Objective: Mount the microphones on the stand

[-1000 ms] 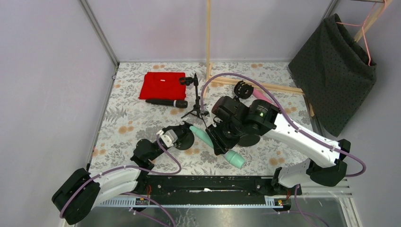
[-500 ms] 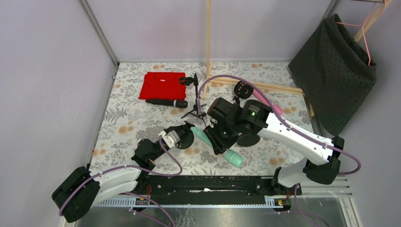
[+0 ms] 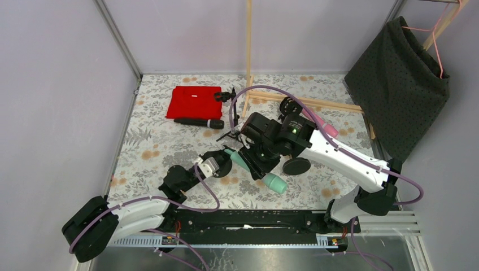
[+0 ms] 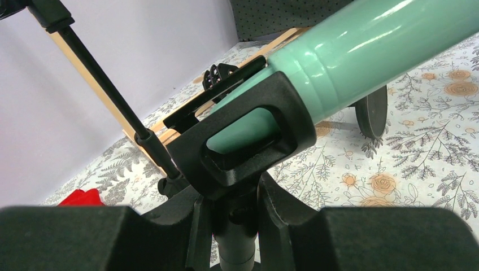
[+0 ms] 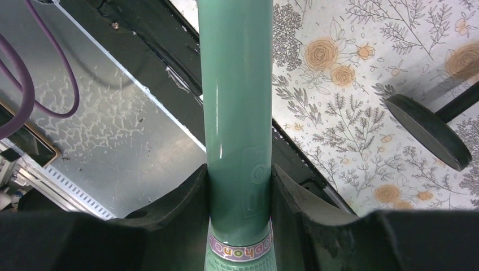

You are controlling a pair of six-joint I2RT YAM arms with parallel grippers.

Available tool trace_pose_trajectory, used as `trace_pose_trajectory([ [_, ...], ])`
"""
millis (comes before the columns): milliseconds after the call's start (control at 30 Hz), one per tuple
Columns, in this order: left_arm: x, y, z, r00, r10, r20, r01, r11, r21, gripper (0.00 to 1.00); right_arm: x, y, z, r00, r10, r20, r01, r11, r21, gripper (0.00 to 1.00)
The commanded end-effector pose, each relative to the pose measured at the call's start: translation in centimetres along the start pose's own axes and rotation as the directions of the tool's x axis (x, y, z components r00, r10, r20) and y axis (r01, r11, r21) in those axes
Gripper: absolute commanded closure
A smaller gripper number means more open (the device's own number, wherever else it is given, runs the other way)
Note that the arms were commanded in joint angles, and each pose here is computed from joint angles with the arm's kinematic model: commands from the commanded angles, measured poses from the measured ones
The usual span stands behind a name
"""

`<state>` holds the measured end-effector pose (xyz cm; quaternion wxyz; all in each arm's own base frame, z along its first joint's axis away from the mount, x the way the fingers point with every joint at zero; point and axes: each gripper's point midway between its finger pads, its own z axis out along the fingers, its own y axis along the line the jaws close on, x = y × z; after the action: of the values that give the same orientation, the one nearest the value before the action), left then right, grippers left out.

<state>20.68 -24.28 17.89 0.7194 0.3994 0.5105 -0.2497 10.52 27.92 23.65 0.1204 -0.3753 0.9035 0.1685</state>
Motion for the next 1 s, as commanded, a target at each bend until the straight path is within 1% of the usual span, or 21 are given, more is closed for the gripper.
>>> trace_pose_trajectory([
  [0, 4.4, -2.3, -0.9, 0.986, 0.030, -0.165, -0.015, 0.996, 0.092, 1.00, -1.9, -0.2, -1.9, 0.996, -0.048, 0.076, 0.046, 0.998, 0.035, 1.00],
  [200, 4.4, -3.1, -0.8, 0.986, 0.035, -0.165, -0.015, 0.993, 0.121, 1.00, -2.0, -0.6, -0.7, 0.995, -0.086, 0.054, 0.083, 0.995, 0.051, 1.00],
  [367, 4.5, -4.1, -0.5, 0.984, 0.038, -0.174, -0.010, 0.987, 0.157, 1.00, -3.7, -0.5, -1.1, 0.985, -0.129, 0.115, 0.122, 0.991, 0.063, 1.00],
  [533, 4.6, -5.0, -0.4, 0.982, 0.048, -0.181, -0.014, 0.982, 0.187, 1.00, -5.5, -1.5, -1.1, 0.968, -0.185, 0.167, 0.165, 0.978, 0.129, 1.00],
  [633, 4.6, -5.4, -0.4, 0.983, 0.051, -0.178, -0.013, 0.979, 0.206, 1.00, -7.0, -1.5, -1.6, 0.954, -0.203, 0.222, 0.172, 0.973, 0.151, 1.00],
  [800, 4.5, -6.2, -0.3, 0.984, 0.053, -0.170, -0.011, 0.971, 0.238, 1.00, -8.3, -1.4, -1.0, 0.932, -0.219, 0.289, 0.180, 0.971, 0.156, 1.00],
  [967, 4.9, -6.8, -0.1, 0.980, 0.069, -0.185, -0.018, 0.965, 0.261, 1.00, -9.2, -1.4, 0.0, 0.927, -0.228, 0.298, 0.185, 0.969, 0.166, 1.00],
])
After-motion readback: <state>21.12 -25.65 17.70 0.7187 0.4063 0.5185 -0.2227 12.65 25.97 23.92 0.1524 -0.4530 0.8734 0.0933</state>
